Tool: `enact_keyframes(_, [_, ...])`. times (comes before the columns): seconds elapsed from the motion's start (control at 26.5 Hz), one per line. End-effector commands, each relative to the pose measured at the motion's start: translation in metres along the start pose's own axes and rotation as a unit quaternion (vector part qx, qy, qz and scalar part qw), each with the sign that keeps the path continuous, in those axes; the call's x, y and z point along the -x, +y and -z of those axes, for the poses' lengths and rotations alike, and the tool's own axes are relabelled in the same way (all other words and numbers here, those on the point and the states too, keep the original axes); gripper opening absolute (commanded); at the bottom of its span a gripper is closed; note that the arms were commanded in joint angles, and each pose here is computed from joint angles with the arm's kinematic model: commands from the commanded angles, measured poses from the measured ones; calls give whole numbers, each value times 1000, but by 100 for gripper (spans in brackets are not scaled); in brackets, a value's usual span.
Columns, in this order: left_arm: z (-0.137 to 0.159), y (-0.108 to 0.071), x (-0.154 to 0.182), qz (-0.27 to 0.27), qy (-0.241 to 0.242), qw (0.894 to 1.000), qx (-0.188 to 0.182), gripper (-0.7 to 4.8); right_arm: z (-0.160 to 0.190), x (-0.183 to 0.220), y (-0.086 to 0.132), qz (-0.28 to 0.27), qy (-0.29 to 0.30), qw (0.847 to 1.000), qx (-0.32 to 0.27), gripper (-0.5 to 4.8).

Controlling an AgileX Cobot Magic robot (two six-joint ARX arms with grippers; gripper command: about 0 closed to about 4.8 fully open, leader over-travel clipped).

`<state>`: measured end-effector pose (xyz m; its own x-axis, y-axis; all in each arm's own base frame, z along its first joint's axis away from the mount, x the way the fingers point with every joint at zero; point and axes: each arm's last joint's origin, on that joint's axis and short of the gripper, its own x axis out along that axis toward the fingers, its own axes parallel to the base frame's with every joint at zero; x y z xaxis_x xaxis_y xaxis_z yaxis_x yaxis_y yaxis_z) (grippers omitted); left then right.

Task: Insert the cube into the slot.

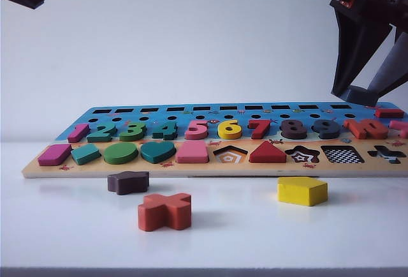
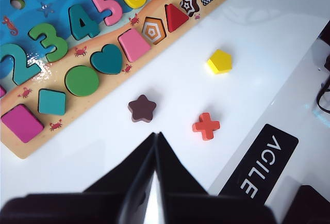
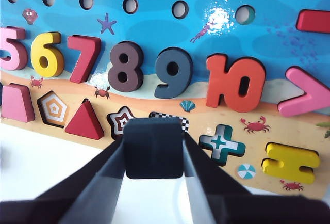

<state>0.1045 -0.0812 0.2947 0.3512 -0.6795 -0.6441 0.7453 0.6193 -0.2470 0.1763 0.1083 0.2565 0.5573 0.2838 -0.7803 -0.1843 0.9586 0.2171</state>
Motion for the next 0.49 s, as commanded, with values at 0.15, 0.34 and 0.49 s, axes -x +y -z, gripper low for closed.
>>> enact_keyframes(0.15, [-2, 0, 0, 2, -8, 1000, -3, 10, 1, -3, 1, -28, -2, 1000, 0, 35])
enact_keyframes(0.34, [-2, 0, 0, 2, -8, 1000, -3, 10, 4, -7, 0, -29, -1, 1000, 1, 34])
enact_keyframes(0.49, [-2, 0, 0, 2, -8, 1000, -3, 10, 9, -13, -2, -24, 10, 1000, 1, 31])
